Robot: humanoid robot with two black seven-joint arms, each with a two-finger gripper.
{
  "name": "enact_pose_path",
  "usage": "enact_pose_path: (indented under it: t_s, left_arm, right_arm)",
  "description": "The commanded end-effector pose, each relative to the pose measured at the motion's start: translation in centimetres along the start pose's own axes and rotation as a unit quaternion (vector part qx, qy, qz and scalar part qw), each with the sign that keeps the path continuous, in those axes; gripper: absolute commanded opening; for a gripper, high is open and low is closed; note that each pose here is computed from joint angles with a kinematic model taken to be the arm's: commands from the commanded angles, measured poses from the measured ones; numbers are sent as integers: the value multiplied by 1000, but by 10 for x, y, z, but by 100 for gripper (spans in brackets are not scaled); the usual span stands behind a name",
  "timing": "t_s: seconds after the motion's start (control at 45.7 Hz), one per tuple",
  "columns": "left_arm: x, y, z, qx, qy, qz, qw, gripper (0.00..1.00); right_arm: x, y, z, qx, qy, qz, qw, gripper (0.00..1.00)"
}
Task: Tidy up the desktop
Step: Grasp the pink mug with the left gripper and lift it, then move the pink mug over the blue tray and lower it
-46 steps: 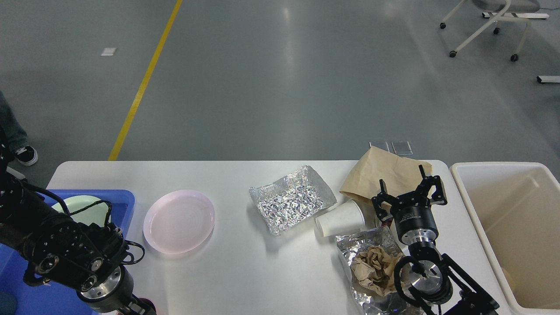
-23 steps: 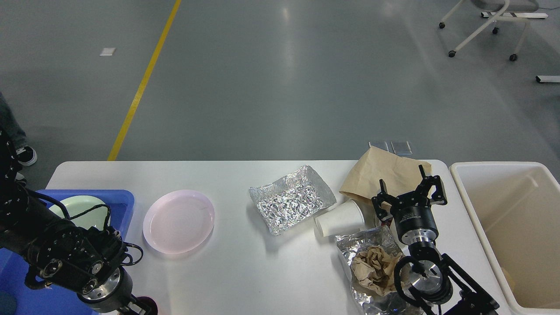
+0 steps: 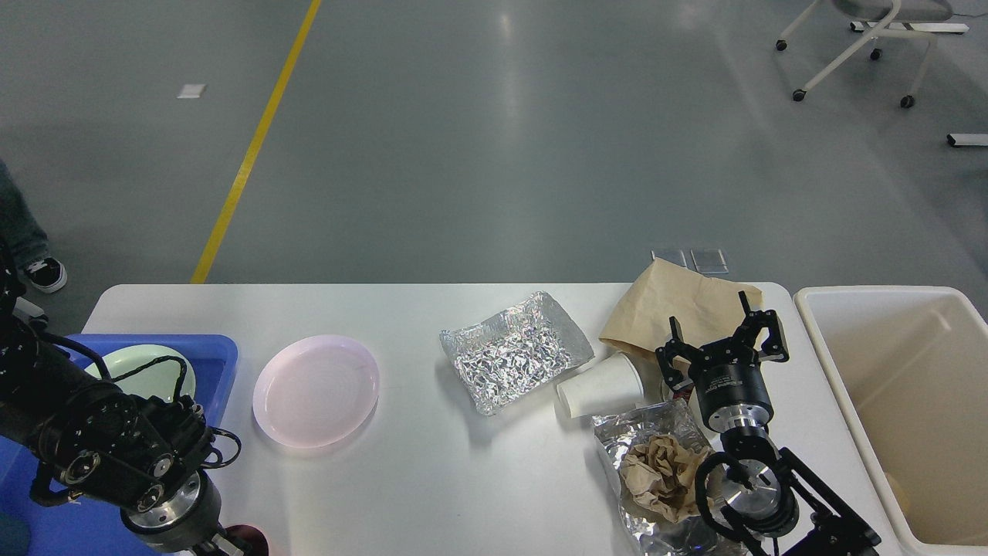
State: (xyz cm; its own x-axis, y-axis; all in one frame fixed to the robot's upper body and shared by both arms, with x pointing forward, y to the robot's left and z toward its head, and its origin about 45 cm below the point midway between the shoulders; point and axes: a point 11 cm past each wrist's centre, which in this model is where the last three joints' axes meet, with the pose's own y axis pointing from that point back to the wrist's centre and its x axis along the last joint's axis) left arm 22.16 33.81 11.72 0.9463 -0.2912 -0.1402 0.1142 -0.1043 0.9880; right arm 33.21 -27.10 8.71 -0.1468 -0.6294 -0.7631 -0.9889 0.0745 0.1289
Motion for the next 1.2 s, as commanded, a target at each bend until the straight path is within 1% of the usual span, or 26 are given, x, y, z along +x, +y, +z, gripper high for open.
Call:
enact_pose_path:
  t_s: [0.0, 0.088, 0.175, 0.241, 0.372, 0.482, 0.613, 0.723, 0.745, 0.766, 0.876, 0.942, 1.051, 1.183]
  left_arm:
    - [1, 1, -1, 0, 3, 2, 1000, 0]
    - [6, 9, -2, -1, 5, 7, 1000, 0]
    - [12, 25, -7, 2, 10, 1, 1000, 0]
    - [19, 39, -9, 5, 17, -4, 1000, 0]
    - [37, 80, -11, 0, 66, -6, 998, 0]
    - [49, 119, -9, -2, 82, -13, 997, 0]
    - [61, 175, -1, -18, 109, -11, 994, 0]
    - [58, 225, 5, -26, 130, 2, 991, 0]
    - [57, 244, 10, -35, 135, 13, 990, 0]
    - [55, 253, 13, -38, 137, 18, 990, 0]
    - [48, 285, 27, -48, 136, 28, 989, 0]
    - [43, 304, 42, -66, 136, 32, 988, 0]
    - [42, 315, 52, -79, 135, 43, 987, 0]
    - [40, 314, 49, -87, 147, 44, 984, 0]
  right_arm:
    - [0, 0, 0, 0, 0, 0, 1000, 100]
    - [0, 0, 0, 0, 0, 0, 1000, 100]
    - [0, 0, 0, -1, 1, 0, 1000, 100]
    - [0, 0, 0, 0, 1, 0, 1000, 100]
    - [0, 0, 0, 0, 1, 0, 1000, 100]
    - [0, 0, 0, -1, 1, 0, 1000, 100]
    - [0, 0, 0, 0, 0, 0, 1000, 100]
    - [0, 0, 0, 0, 0, 0, 1000, 100]
    - [0, 0, 0, 0, 1, 0, 1000, 100]
    - [0, 0, 0, 0, 0, 0, 1000, 100]
    - [0, 0, 0, 0, 0, 0, 1000, 100]
    - [0, 0, 0, 0, 1, 0, 1000, 100]
    - [0, 0, 0, 0, 0, 0, 1000, 100]
    - [0, 0, 0, -1, 1, 0, 1000, 100]
